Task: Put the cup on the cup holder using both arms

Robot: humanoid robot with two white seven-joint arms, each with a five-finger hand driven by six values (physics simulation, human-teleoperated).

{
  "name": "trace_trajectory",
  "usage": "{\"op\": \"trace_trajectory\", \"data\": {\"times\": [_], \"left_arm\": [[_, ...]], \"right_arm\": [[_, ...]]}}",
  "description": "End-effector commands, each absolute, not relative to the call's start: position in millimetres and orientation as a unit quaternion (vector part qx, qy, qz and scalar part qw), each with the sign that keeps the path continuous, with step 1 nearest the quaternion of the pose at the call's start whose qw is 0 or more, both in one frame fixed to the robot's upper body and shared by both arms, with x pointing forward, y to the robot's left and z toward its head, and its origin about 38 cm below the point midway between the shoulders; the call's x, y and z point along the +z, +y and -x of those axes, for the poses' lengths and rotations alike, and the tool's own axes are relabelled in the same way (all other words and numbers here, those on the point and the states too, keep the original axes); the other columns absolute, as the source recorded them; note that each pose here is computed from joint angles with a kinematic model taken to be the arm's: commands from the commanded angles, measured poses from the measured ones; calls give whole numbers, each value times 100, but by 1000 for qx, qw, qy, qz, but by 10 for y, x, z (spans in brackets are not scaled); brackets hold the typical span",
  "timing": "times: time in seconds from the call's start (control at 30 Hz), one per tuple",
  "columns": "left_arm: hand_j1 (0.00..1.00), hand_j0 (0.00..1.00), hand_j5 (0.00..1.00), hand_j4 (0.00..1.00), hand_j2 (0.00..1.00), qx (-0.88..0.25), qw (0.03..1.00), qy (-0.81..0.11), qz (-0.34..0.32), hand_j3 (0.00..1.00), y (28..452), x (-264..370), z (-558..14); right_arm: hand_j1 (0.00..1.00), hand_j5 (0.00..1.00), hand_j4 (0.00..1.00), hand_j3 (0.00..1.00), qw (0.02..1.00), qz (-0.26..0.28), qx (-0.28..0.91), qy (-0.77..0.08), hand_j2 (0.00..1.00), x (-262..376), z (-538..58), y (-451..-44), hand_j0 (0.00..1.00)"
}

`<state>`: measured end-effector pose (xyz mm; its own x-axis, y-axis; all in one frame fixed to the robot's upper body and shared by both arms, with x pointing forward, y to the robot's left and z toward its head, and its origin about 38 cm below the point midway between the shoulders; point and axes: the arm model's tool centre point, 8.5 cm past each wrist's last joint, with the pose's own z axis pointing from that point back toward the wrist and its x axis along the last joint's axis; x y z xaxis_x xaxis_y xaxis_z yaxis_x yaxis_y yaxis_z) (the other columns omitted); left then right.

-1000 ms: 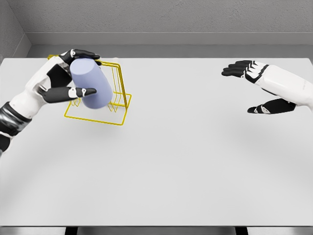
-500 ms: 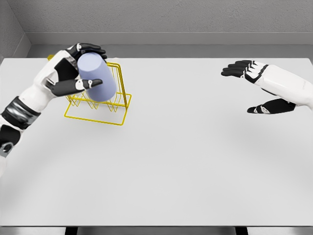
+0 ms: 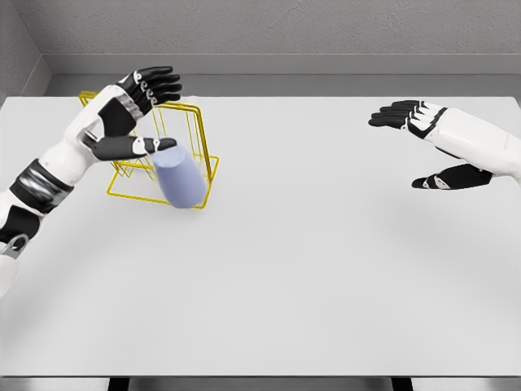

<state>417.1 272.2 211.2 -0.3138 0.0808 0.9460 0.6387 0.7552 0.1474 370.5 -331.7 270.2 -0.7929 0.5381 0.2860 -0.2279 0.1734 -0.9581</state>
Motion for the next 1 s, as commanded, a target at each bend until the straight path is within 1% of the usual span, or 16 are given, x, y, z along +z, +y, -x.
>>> {"op": "trace_trajectory", "data": {"times": [0.0, 0.1, 0.27, 0.47, 0.63, 0.67, 0.8, 0.9, 0.97], "left_arm": [[93, 93, 93, 93, 93, -259, 538, -767, 235, 93, 2723, 2102, -4172], [91, 91, 91, 91, 91, -263, 536, -768, 233, 91, 2716, 2122, -4181], [85, 85, 85, 85, 85, -262, 532, -770, 234, 85, 2695, 2145, -4193], [85, 85, 85, 85, 85, -262, 527, -775, 232, 85, 2723, 2182, -4181], [88, 88, 88, 88, 88, -275, 526, -775, 217, 88, 2864, 2267, -4149], [89, 89, 89, 89, 89, -282, 521, -778, 210, 89, 2929, 2322, -4121], [90, 90, 90, 90, 90, -292, 519, -783, 178, 90, 3282, 2457, -4067], [99, 99, 99, 99, 99, -304, 541, -769, 153, 99, 3518, 2410, -3986], [100, 100, 100, 100, 100, -294, 542, -772, 157, 100, 3586, 2354, -3922]], "right_arm": [[100, 100, 100, 100, 304, 109, 631, -705, 100, 2706, -3706, -3323, 100], [100, 100, 100, 100, 304, 109, 631, -705, 100, 2706, -3706, -3323, 100], [100, 100, 100, 100, 305, 109, 631, -705, 100, 2703, -3708, -3326, 100], [100, 100, 100, 100, 305, 109, 631, -705, 100, 2703, -3708, -3326, 100], [100, 100, 100, 100, 305, 109, 631, -705, 100, 2703, -3708, -3326, 100], [100, 100, 100, 100, 305, 109, 631, -705, 100, 2703, -3708, -3326, 100], [100, 100, 100, 100, 305, 109, 631, -705, 100, 2703, -3708, -3326, 100], [100, 100, 100, 100, 305, 109, 631, -705, 100, 2703, -3708, -3326, 100], [100, 100, 100, 100, 305, 109, 631, -705, 100, 2703, -3708, -3326, 100]]}}
